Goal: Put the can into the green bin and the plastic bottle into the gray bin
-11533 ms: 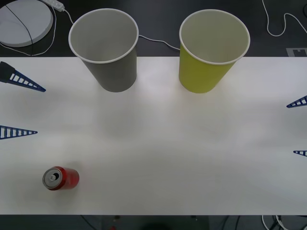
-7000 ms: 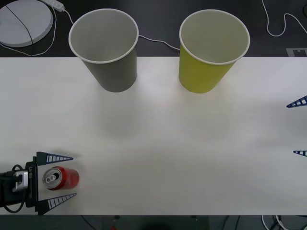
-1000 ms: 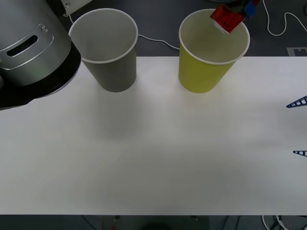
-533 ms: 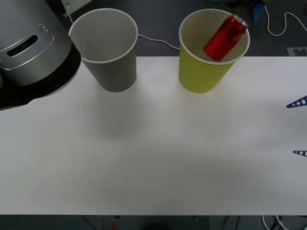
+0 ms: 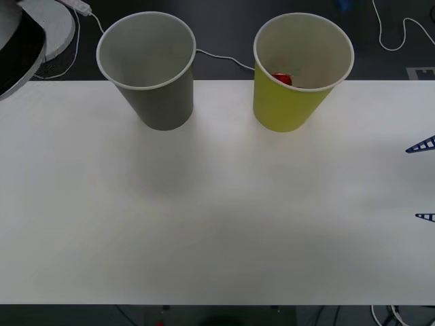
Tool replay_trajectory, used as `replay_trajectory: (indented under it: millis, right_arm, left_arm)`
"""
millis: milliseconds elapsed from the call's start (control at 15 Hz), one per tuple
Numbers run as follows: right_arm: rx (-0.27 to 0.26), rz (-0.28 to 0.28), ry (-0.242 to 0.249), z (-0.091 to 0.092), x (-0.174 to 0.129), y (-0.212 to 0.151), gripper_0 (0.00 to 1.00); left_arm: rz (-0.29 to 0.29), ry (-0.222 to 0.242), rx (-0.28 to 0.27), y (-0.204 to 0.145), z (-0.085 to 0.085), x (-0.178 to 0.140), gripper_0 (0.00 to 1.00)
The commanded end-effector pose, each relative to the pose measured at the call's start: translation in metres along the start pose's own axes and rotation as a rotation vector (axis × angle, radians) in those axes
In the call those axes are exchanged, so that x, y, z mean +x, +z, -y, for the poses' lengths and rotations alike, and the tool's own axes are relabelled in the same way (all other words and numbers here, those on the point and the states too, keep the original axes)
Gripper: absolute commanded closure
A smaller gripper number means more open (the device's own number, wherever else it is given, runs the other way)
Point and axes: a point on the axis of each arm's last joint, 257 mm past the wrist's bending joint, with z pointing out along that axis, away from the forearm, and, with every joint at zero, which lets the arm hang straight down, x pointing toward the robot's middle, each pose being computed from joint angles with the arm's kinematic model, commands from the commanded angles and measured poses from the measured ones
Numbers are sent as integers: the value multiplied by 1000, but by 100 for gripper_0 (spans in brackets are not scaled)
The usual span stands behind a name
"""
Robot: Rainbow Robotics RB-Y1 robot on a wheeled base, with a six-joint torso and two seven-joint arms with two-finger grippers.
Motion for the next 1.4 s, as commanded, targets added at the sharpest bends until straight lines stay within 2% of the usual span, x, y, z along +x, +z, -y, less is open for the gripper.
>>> replay_trajectory:
  millis: [67, 267, 333, 467, 600, 800, 1133, 1400]
  right_arm:
    - [0, 0, 0, 0, 0, 0, 0]
    - [0, 0, 0, 0, 0, 0, 0]
    - [0, 0, 0, 0, 0, 0, 0]
    - [0, 0, 0, 0, 0, 0, 0]
    - [0, 0, 0, 0, 0, 0, 0]
    - [0, 0, 0, 0, 0, 0, 0]
    - [0, 0, 0, 0, 0, 0, 0]
    - [0, 0, 0, 0, 0, 0, 0]
  left_arm:
    - [-26, 42, 42, -42, 0, 17, 0]
    - [-47, 51, 89, -85, -1, 43, 0]
    - [-63, 82, 95, -101, -5, 53, 0]
    - [-64, 93, 114, -126, -16, 75, 0]
    - [-52, 127, 123, -145, -27, 106, 0]
    - [-56, 195, 128, -171, -29, 153, 0]
    - [-59, 278, 154, -217, -23, 227, 0]
    - [-59, 344, 146, -236, -15, 280, 0]
